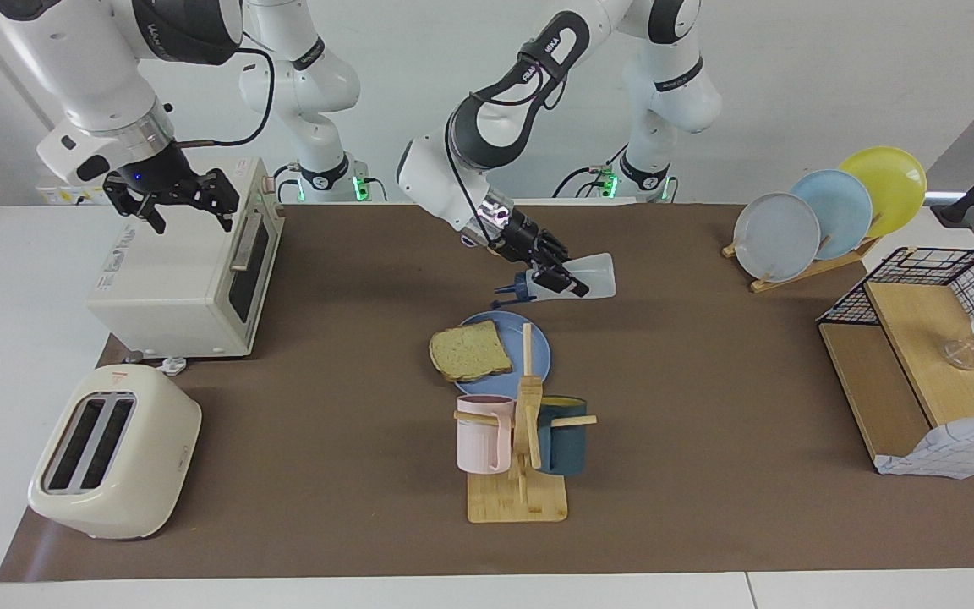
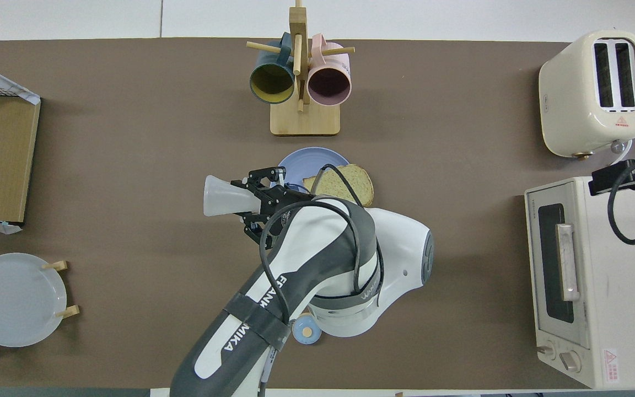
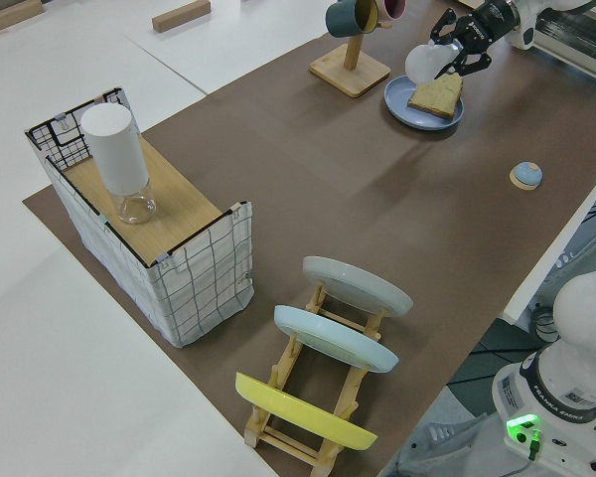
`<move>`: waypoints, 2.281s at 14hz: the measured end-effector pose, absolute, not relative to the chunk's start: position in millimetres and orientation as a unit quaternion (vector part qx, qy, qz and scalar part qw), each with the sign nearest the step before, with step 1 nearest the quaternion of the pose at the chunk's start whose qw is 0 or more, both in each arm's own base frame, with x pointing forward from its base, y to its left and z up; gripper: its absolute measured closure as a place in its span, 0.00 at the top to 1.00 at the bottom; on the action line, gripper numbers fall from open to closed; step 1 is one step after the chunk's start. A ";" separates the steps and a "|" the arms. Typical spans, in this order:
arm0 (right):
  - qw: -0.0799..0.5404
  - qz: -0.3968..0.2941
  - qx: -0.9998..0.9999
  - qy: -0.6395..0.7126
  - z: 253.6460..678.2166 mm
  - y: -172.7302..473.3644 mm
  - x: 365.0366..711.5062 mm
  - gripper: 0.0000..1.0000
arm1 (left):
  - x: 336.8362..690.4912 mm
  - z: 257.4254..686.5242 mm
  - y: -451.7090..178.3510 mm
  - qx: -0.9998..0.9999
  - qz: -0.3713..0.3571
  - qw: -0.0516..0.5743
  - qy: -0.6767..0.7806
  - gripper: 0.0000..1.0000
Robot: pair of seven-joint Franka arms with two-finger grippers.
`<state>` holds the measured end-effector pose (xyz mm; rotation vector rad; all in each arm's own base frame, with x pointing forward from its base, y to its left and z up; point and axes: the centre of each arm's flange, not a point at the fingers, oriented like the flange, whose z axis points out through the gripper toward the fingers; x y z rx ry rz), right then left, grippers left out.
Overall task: Put bread on plate and add seasoning
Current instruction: 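Tilt the bottle spout down and squeeze seasoning onto the bread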
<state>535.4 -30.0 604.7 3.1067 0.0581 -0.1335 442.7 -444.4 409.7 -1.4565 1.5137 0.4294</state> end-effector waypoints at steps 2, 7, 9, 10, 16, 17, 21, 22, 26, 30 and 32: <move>0.016 -0.046 0.999 0.020 602.4 -28.1 535.9 1.00 | 440.7 410.9 -447.7 -0.588 0.173 0.492 0.619 0.47; 0.016 -0.047 0.998 0.024 600.7 -24.8 536.9 1.00 | 432.9 408.6 -454.6 -0.578 0.174 0.502 0.620 0.47; 0.016 -0.047 0.999 0.022 600.7 -26.0 536.9 1.00 | 433.2 405.8 -454.8 -0.577 0.176 0.502 0.620 0.47; 0.016 -0.047 0.999 0.022 600.7 -26.0 536.9 1.00 | 433.6 401.6 -455.0 -0.575 0.179 0.503 0.620 0.47; 0.016 -0.047 0.999 0.022 600.7 -26.1 536.9 1.00 | 443.9 361.4 -466.6 -0.562 0.198 0.520 0.612 0.47; 0.016 -0.047 0.999 0.022 600.7 -26.1 536.9 1.00 | 444.7 357.4 -466.5 -0.558 0.202 0.525 0.610 0.47; 0.016 -0.047 0.999 0.022 600.7 -26.1 536.9 1.00 | 447.8 333.3 -465.5 -0.540 0.225 0.550 0.597 0.47; 0.016 -0.047 0.999 0.022 600.7 -26.0 536.9 1.00 | 449.8 332.0 -465.2 -0.535 0.231 0.561 0.588 0.47; 0.016 -0.047 0.999 0.022 600.7 -26.1 536.9 1.00 | 458.5 327.6 -464.9 -0.516 0.235 0.597 0.568 0.47; 0.016 -0.047 0.999 0.022 600.7 -26.1 536.9 1.00 | 487.4 333.3 -442.1 -0.508 0.239 0.626 0.542 0.47; 0.016 -0.047 0.999 0.022 600.7 -26.1 536.9 1.00 | 500.3 334.6 -430.0 -0.509 0.244 0.631 0.532 0.47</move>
